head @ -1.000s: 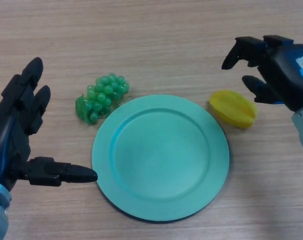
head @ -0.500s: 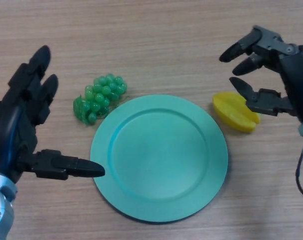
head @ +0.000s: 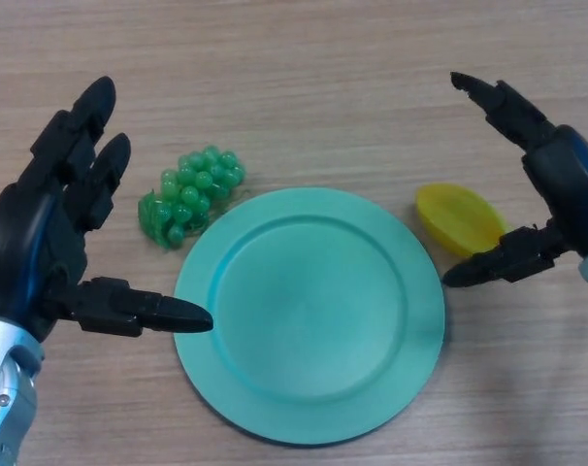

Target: Pick up the yellow starfruit and place it on the plate

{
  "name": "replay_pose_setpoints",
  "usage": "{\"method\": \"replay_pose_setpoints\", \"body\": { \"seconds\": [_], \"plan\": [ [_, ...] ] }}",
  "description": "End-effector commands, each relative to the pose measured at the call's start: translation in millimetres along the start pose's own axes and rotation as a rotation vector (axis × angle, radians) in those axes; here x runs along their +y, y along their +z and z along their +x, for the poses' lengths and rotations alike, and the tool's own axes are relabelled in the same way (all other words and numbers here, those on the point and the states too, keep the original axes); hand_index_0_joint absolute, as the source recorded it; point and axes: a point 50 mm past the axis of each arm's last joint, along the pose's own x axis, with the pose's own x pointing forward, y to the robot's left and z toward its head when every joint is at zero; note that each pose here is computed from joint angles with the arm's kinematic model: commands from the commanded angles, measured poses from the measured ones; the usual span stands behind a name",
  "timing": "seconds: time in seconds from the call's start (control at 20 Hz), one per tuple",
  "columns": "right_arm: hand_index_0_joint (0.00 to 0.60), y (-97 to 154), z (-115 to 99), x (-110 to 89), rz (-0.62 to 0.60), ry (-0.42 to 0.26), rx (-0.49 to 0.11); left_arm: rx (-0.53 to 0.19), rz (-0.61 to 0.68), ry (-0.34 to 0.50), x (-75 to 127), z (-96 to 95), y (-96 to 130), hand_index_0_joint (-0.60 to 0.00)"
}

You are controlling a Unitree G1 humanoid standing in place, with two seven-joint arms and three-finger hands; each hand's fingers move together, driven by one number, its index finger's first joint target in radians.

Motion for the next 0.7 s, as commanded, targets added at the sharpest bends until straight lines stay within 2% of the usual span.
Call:
{"method": "replay_pose_setpoints", "body": {
  "seconds": [0.05,0.15,0.2,0.45,0.7],
  "plan": [
    [0.0,29.1,8.8,-31.2,-0.104,-0.128,-0.209,-0.186,0.064,0.016,4.6,-1.3,31.2,0.0],
    [0.0,24.9,13.9,-29.9,-0.071,-0.078,-0.184,-0.176,0.072,0.014,2.2,-1.4,29.6,0.0],
    [0.0,18.5,17.3,-27.0,-0.096,-0.066,-0.172,-0.174,0.077,0.011,1.6,-1.6,29.7,0.0],
    [0.0,1.5,30.1,-18.7,-0.163,-0.043,-0.172,-0.209,0.087,0.03,4.1,-3.1,33.8,0.0],
    [0.0,-14.9,39.2,-15.6,-0.126,-0.048,-0.143,-0.226,0.099,0.06,11.1,-5.1,37.0,0.0]
  ]
}}
